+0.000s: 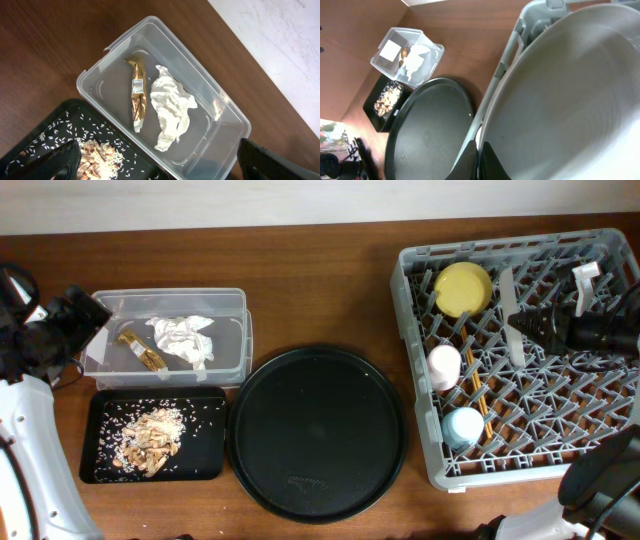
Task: Sort waste into correct bins and load items into the dishwasher rack
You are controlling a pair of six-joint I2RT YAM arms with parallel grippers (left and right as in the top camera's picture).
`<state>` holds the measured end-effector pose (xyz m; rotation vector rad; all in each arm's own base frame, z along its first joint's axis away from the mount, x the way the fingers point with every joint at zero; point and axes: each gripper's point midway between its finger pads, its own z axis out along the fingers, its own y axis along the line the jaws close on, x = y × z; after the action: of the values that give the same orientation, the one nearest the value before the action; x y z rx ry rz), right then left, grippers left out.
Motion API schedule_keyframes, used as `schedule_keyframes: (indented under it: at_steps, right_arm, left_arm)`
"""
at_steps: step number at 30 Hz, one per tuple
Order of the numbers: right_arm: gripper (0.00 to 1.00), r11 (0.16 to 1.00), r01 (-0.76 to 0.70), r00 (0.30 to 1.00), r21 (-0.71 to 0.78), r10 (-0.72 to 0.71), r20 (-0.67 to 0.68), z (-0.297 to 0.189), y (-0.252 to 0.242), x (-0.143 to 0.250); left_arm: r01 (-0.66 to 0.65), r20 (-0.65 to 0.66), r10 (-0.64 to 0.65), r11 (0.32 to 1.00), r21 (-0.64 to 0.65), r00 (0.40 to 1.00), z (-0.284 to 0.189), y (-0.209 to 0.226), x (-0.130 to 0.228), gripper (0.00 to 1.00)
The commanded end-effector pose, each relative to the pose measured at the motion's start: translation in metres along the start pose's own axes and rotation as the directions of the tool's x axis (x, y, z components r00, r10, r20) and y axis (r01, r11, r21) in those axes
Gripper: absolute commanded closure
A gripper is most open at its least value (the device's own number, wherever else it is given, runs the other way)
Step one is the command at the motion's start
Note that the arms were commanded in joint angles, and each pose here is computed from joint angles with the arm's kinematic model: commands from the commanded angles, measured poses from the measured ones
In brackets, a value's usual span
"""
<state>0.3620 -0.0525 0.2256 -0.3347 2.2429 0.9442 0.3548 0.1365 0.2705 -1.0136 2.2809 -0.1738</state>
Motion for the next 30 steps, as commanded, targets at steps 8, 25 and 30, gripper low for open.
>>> schedule_keyframes:
  at_steps: [8,25,30]
  right_arm:
    - [0.15,0.997,-0.055,0.998,0.054,0.054,0.029,0.008,-0.025,-0.002]
    - [0.01,0.860,0.025,0.997,0.509,0.018,-0.080,0.052,0.010,-0.093]
    - [0.01,0.855,0.087,0.995,0.512,-0.101,-0.002,0.016,0.066,-0.111]
  left_arm:
    - [-0.007,0.025,0.007,1.000,0.010,1.000,-0.008,-0.002,-0.005,0.01]
    - [-0.007,0.025,0.007,1.000,0.010,1.000,-0.008,-0.002,-0.005,0.01]
    - [-0.007,0.025,0.007,1.000,0.010,1.000,-0.008,-0.002,-0.005,0.01]
